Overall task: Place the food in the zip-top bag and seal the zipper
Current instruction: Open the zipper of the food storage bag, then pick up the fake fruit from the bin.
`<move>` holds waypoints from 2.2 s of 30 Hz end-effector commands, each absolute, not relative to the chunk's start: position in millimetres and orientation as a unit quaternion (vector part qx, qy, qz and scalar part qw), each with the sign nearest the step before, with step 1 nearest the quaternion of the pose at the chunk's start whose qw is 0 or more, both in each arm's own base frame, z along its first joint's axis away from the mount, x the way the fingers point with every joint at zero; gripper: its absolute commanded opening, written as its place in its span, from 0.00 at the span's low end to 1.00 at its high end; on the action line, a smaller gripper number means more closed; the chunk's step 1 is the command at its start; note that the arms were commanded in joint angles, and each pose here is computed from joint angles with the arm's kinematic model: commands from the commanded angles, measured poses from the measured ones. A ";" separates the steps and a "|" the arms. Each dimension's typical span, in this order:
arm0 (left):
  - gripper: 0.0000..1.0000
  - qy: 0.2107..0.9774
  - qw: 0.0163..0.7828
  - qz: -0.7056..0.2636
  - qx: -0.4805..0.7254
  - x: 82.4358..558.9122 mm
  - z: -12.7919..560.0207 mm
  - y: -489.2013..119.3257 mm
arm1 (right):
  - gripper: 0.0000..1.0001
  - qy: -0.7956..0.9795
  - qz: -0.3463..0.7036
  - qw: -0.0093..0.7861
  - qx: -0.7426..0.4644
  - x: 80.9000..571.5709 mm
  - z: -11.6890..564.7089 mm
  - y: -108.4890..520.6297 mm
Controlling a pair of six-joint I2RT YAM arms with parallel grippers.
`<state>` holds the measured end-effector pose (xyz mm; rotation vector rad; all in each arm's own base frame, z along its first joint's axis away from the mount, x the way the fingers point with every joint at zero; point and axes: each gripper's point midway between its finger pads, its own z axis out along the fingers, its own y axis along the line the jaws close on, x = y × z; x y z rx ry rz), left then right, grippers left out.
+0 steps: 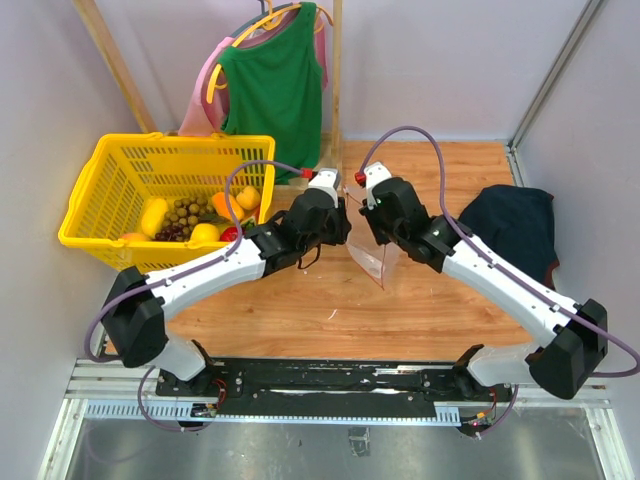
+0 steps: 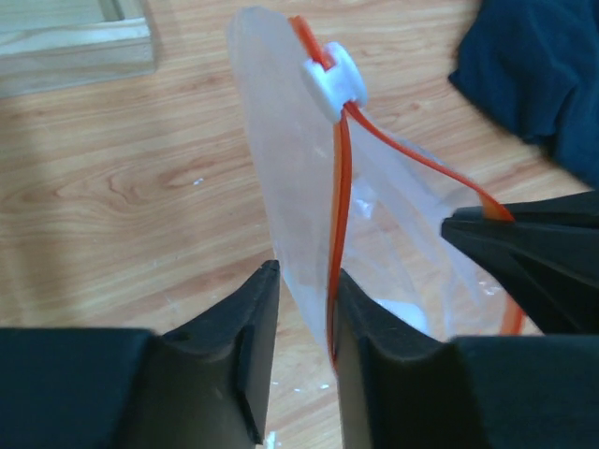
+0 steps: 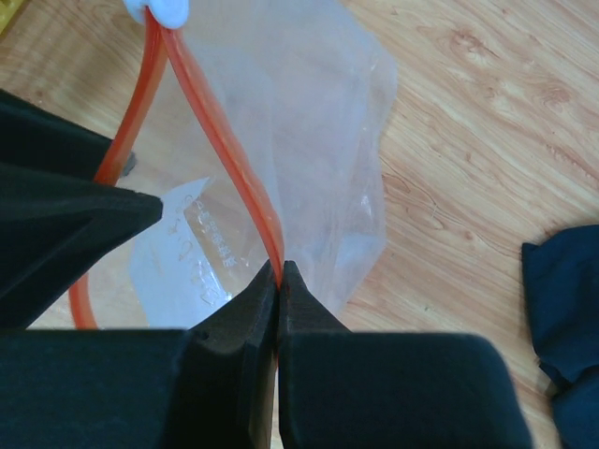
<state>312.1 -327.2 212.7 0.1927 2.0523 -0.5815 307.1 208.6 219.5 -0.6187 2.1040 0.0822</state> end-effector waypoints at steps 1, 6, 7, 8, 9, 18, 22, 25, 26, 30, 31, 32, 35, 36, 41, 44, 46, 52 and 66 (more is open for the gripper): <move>0.22 0.838 0.476 -0.256 0.071 321.6 214.4 -336.9 | 0.01 0.849 0.018 0.460 -0.259 305.8 228.7 207.0; 0.01 0.841 0.477 -0.246 0.063 322.5 214.3 -330.4 | 0.08 0.854 -0.015 0.454 -0.254 303.4 222.1 191.6; 0.01 0.841 0.478 -0.246 0.061 322.6 214.9 -329.3 | 0.10 0.855 -0.017 0.453 -0.254 302.1 220.4 190.1; 0.00 0.841 0.479 -0.246 0.060 322.6 215.7 -328.9 | 0.11 0.856 -0.017 0.452 -0.252 300.6 218.9 188.2; 0.00 0.841 0.478 -0.248 0.059 322.3 215.9 -329.0 | 0.13 0.857 -0.016 0.450 -0.251 299.2 217.0 187.2; 0.01 0.844 0.475 -0.244 0.054 322.0 215.6 -324.9 | 0.19 0.868 -0.029 0.427 -0.251 287.0 196.0 175.8; 0.01 0.849 0.474 -0.229 0.051 323.5 211.8 -318.2 | 0.09 0.866 -0.052 0.435 -0.241 287.5 202.5 164.2; 0.01 0.854 0.473 -0.213 0.049 324.2 206.7 -312.0 | 0.01 0.859 -0.070 0.454 -0.227 289.2 215.2 154.2; 0.01 0.855 0.472 -0.208 0.049 324.7 204.6 -309.8 | 0.01 0.855 -0.071 0.462 -0.223 289.5 220.3 152.2; 0.00 0.866 0.462 -0.186 0.050 324.2 190.5 -303.5 | 0.01 0.840 -0.066 0.501 -0.198 289.6 244.0 144.8; 0.01 0.868 0.458 -0.183 0.051 323.7 186.9 -303.1 | 0.01 0.835 -0.063 0.512 -0.191 289.6 250.6 143.8; 0.01 0.870 0.456 -0.182 0.052 323.2 184.4 -303.0 | 0.01 0.830 -0.059 0.522 -0.185 289.4 255.8 142.7; 0.00 0.870 0.452 -0.192 0.055 320.9 183.3 -306.4 | 0.01 0.818 -0.045 0.546 -0.175 291.1 263.1 144.2; 0.01 0.867 0.453 -0.200 0.057 320.3 186.4 -308.9 | 0.01 0.818 -0.041 0.545 -0.179 291.1 261.3 146.6; 0.06 0.849 0.460 -0.252 0.067 317.1 207.7 -324.9 | 0.01 0.830 -0.032 0.521 -0.196 293.4 246.9 158.3; 0.18 0.843 0.461 -0.268 0.068 316.5 214.2 -330.4 | 0.01 0.834 -0.030 0.513 -0.202 295.3 240.1 162.9; 0.24 0.842 0.461 -0.272 0.069 316.3 216.1 -332.2 | 0.01 0.837 -0.033 0.506 -0.207 296.7 235.3 165.0; 0.55 0.830 0.473 -0.288 0.063 313.4 237.5 -329.7 | 0.01 0.843 -0.035 0.493 -0.215 299.0 227.8 169.5; 0.93 0.810 0.541 -0.226 0.030 314.9 305.5 -262.4 | 0.01 0.846 -0.040 0.485 -0.219 301.2 224.0 172.3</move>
